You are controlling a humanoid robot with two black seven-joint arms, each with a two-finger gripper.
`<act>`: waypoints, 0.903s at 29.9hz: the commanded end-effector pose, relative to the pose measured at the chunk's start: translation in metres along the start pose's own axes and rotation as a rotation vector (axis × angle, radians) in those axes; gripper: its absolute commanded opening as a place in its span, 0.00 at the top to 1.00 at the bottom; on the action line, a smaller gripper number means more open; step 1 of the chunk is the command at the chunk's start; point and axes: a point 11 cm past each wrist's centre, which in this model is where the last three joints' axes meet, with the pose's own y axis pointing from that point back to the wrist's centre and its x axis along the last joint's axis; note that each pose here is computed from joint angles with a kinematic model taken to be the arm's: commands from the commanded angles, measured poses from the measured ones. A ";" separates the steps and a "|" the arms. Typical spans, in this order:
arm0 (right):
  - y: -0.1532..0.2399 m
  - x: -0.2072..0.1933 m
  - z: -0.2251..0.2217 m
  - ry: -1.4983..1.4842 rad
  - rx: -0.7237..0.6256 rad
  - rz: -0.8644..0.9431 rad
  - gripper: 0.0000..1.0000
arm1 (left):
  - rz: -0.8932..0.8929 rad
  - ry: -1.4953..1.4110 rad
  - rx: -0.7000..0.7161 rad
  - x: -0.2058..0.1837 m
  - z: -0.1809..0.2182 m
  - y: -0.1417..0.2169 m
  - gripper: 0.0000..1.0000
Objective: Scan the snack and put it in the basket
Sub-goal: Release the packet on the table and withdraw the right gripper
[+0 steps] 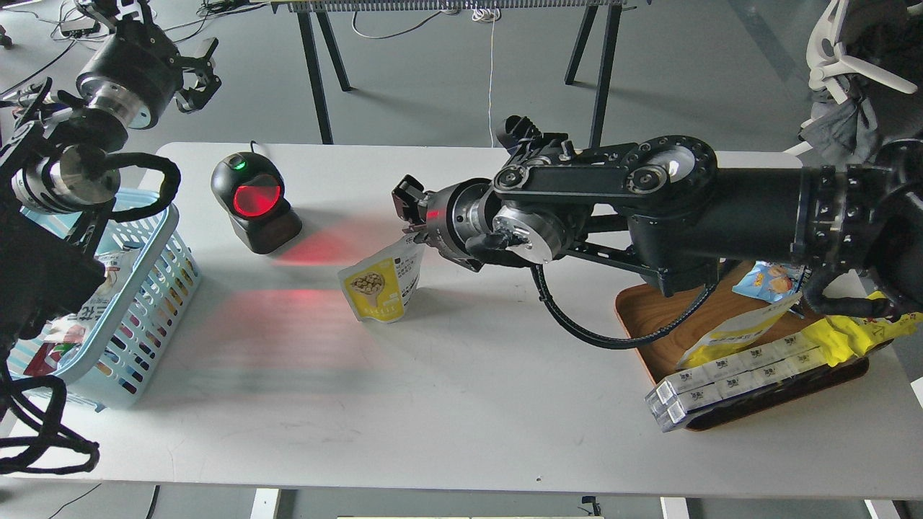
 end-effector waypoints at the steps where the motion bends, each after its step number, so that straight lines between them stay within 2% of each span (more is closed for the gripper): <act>1: 0.001 0.001 -0.004 -0.010 0.010 0.001 0.27 | 0.000 0.000 0.000 0.000 0.000 0.000 0.00; 4: 0.004 0.004 -0.010 -0.027 0.031 -0.001 0.06 | 0.000 -0.001 0.000 0.000 0.000 0.000 0.00; 5: 0.006 0.006 -0.014 -0.036 0.042 -0.002 0.05 | 0.001 -0.001 -0.001 0.001 0.001 0.000 0.00; 8: 0.013 0.013 -0.025 -0.063 0.078 -0.007 0.04 | 0.000 -0.005 0.002 0.001 0.001 0.001 0.00; 14: 0.043 0.058 -0.037 -0.130 0.155 0.013 0.03 | -0.004 -0.025 -0.003 0.003 0.010 0.002 0.00; 20: 0.095 0.126 -0.043 -0.236 0.282 0.062 0.03 | -0.080 -0.174 0.004 0.004 0.042 0.015 0.00; 24: 0.117 0.168 -0.021 -0.365 0.352 0.093 0.04 | -0.103 -0.306 0.014 -0.001 0.063 0.027 0.00; 27: 0.130 0.192 0.002 -0.477 0.416 0.090 0.04 | -0.111 -0.513 0.000 -0.003 0.098 0.045 0.00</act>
